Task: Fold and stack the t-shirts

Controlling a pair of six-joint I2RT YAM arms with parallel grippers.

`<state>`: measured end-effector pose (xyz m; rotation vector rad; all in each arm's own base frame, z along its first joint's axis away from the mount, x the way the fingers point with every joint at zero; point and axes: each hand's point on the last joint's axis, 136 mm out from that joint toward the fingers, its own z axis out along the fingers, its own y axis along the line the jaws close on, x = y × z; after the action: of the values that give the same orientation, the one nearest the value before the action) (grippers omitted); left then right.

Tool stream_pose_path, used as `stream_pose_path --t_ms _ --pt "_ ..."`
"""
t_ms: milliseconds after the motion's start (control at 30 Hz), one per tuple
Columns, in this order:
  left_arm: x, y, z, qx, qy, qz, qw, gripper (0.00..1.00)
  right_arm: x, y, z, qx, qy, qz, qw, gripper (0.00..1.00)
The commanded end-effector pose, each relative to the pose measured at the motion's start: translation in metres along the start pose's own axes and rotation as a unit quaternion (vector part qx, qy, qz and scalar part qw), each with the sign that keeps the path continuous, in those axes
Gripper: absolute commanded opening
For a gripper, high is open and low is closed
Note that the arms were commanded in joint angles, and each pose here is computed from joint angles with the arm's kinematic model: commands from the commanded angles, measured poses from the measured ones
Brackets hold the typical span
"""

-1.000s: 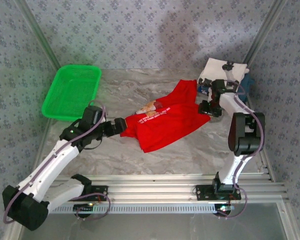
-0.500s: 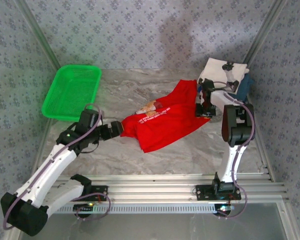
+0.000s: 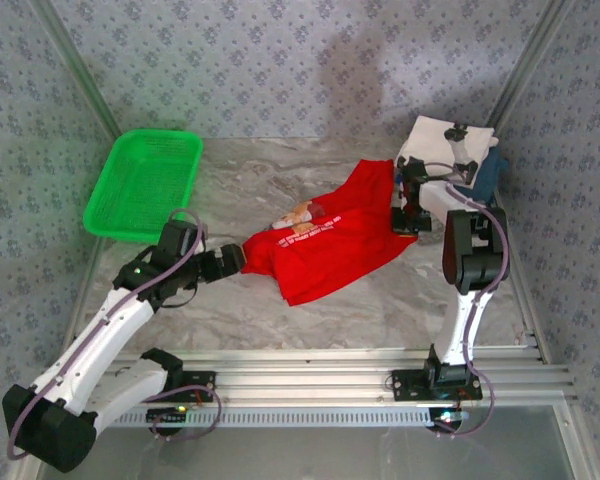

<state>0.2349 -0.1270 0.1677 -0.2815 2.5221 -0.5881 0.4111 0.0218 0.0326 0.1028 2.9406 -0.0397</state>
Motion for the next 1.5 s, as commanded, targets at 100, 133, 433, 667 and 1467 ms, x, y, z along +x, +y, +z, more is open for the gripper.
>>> stream_pose_path --t_ms 100,133,433,667,1467 --pt "-0.009 -0.006 0.004 0.012 -0.014 0.001 1.0 1.0 -0.023 -0.002 -0.061 0.011 -0.059 -0.003 0.998 0.09" --pt "-0.01 -0.008 0.005 0.016 -0.013 0.003 1.0 1.0 -0.022 -0.001 -0.063 0.009 -0.056 -0.007 0.998 0.09" --pt "-0.022 -0.038 0.034 0.056 0.011 0.014 0.998 1.0 0.009 0.007 -0.044 -0.018 -0.006 -0.013 1.0 0.15" --pt "-0.009 -0.075 0.077 0.06 0.072 0.064 0.994 0.99 0.029 0.004 -0.017 -0.016 0.026 -0.002 1.0 0.13" --pt "0.024 -0.107 0.142 0.067 0.151 0.084 0.983 0.97 0.037 -0.001 -0.001 -0.014 0.049 0.001 0.999 0.27"
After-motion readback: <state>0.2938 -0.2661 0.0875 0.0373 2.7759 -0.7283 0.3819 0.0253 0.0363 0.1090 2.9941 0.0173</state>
